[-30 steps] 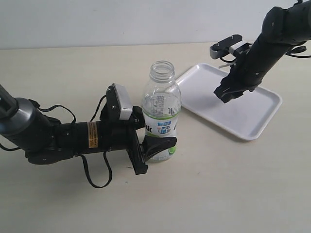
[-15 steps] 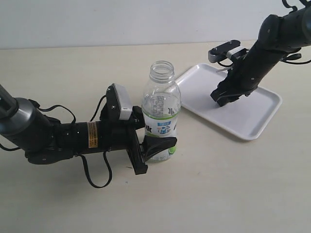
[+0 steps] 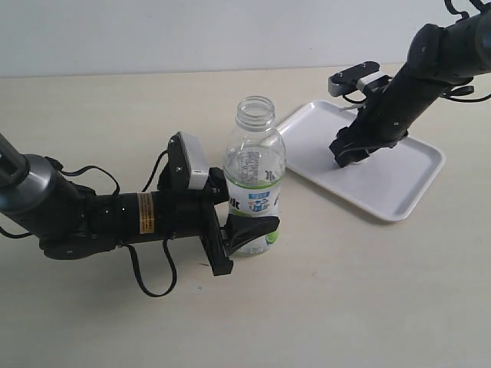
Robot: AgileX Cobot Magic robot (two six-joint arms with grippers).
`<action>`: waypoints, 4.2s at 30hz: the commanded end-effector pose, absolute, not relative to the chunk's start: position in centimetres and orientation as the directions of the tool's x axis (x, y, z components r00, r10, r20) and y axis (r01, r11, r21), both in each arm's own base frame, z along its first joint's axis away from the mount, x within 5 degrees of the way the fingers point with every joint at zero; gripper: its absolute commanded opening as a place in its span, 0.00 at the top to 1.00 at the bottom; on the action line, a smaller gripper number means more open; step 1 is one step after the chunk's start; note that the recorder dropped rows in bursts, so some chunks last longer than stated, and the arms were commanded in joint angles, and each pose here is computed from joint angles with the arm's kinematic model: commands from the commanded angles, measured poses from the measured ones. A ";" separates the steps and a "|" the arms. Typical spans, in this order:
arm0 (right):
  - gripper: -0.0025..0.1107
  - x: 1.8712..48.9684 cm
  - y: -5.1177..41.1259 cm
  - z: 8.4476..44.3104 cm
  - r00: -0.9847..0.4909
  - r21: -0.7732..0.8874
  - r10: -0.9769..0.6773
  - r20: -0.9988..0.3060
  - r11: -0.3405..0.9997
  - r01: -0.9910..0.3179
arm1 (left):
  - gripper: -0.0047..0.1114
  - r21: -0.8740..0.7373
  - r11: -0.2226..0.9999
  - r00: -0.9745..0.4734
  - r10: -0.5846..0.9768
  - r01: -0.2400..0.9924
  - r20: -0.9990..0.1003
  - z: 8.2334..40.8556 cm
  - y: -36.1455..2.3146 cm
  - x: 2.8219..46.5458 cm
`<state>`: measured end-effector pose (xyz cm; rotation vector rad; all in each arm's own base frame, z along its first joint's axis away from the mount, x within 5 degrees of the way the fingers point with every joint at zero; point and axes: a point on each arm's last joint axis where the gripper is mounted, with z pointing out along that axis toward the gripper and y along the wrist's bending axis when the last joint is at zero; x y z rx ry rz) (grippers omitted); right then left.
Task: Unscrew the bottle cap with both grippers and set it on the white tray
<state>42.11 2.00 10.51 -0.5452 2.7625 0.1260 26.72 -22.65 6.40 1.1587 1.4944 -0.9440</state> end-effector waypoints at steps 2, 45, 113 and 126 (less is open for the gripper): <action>0.35 41.9 2.0 10.3 -0.891 0.044 -0.335 -0.306 0.930 -0.365 | 0.96 -0.001 0.241 -0.056 0.222 0.971 -0.973 6.3 -22.6 26.7; 0.36 38.7 2.3 26.6 -0.749 -0.018 -0.294 -0.593 0.935 -0.353 | 0.11 0.063 0.200 0.009 0.262 0.978 -0.965 7.7 -22.4 26.2; 0.47 35.5 4.2 25.4 -0.754 0.211 -0.185 -0.631 0.894 -0.396 | 0.94 -0.058 0.263 -0.106 0.175 0.963 -0.979 16.0 -11.3 28.2; 0.79 31.0 4.9 23.2 -0.792 0.301 -0.142 -0.593 0.874 -0.381 | 0.94 -0.131 0.350 -0.186 0.127 0.927 -0.974 18.4 -8.7 28.4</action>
